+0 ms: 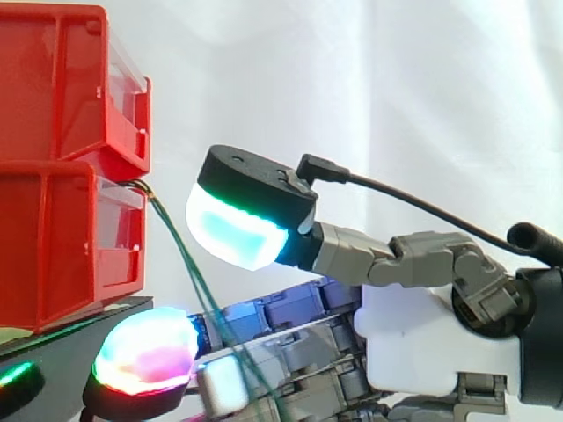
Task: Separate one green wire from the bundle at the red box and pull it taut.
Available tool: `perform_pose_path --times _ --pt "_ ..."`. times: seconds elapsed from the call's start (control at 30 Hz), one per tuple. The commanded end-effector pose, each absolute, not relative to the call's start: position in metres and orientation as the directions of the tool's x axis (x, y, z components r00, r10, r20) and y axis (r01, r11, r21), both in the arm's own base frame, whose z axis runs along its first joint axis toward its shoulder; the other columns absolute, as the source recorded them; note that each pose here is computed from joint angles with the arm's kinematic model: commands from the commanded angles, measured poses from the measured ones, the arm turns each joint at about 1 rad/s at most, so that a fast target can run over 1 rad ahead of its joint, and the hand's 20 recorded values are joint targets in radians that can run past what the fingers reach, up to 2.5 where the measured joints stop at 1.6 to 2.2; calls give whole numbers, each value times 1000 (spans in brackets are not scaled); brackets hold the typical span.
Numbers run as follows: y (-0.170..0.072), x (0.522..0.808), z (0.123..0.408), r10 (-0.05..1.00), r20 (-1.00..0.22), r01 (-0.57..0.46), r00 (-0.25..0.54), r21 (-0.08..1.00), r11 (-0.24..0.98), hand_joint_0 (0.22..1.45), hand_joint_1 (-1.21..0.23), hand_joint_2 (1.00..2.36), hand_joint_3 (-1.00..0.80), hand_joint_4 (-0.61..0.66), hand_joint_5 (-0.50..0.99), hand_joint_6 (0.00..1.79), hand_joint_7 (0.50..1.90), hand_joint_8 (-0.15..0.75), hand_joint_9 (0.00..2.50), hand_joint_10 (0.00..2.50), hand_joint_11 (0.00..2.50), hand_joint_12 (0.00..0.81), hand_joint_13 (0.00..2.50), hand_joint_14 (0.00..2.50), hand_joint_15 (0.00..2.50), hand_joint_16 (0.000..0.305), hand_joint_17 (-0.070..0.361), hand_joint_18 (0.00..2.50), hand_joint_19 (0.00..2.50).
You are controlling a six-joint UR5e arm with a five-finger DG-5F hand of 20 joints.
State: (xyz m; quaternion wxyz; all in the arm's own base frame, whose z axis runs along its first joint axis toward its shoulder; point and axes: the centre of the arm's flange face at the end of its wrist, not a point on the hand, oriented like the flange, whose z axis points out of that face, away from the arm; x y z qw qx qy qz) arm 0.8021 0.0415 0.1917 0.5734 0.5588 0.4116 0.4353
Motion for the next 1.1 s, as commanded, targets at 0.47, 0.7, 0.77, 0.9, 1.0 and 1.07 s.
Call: perform_pose_path --times 0.47,0.7,0.77,0.9,1.0,1.07 --pt "42 789 228 960 6 87 279 996 -32 588 -581 1000 -500 288 -178 504 937 337 1212 17 1147 436 861 9 307 47 106 578 314" --pt "40 774 260 961 -29 138 276 990 -9 579 -593 1000 -500 296 -169 503 982 337 1240 17 1181 440 887 11 327 48 107 587 309" --pt "40 772 264 959 -33 138 280 990 -6 578 -594 1000 -500 300 -167 503 984 340 1244 17 1181 438 889 10 325 48 107 587 316" --pt "39 773 268 955 -34 132 296 991 -6 581 -605 1000 -500 304 -163 503 992 340 1267 17 1200 434 898 11 333 47 106 592 309" --pt "38 773 270 949 -40 128 314 992 -1 585 -616 1000 -500 303 -161 503 998 336 1235 17 1218 436 899 10 333 47 106 595 308" --pt "37 774 270 947 -45 129 318 992 4 586 -625 1000 -500 299 -160 503 1003 331 1189 16 1242 435 876 11 326 47 106 592 305"
